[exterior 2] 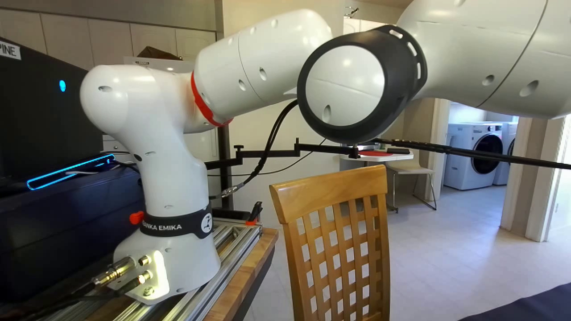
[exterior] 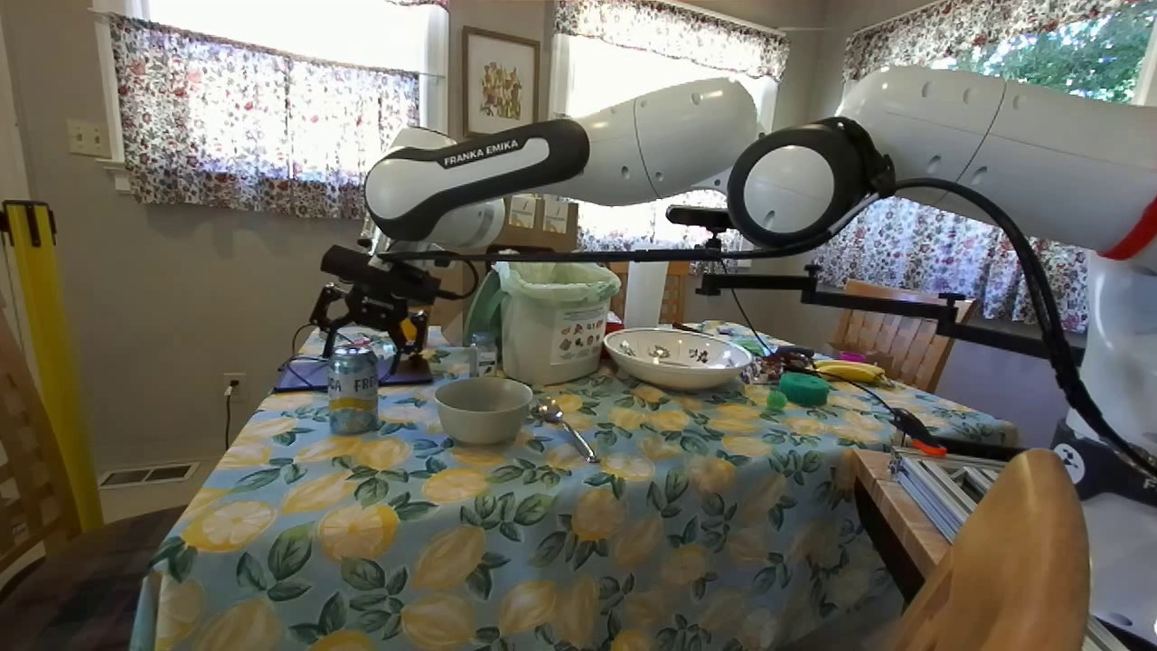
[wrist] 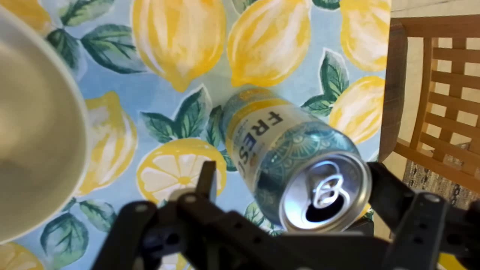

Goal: Move the can forward

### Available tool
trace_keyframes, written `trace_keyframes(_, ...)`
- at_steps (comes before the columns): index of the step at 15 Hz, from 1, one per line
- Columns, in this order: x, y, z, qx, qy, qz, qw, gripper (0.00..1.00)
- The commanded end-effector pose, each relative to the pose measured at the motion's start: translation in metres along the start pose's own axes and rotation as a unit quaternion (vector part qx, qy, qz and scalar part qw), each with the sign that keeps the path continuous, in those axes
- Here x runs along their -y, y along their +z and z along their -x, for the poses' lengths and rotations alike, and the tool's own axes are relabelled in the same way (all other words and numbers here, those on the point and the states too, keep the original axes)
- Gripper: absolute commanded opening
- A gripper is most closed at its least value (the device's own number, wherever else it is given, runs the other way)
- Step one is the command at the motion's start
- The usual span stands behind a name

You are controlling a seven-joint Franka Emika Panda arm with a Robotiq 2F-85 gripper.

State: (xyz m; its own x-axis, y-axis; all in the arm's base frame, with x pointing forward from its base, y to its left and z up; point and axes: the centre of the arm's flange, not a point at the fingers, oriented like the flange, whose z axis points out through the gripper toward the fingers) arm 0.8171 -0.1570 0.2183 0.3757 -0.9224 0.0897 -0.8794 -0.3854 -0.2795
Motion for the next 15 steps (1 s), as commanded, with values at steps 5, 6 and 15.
trace_keyframes(5,0.052,0.026,-0.031,-0.011,0.02,-0.008,0.9997,0.49)
trace_keyframes(6,0.053,0.025,-0.03,-0.011,0.019,-0.008,0.9997,0.45)
trace_keyframes(15,0.058,-0.014,-0.008,0.048,-0.046,-0.006,0.9978,0.43)
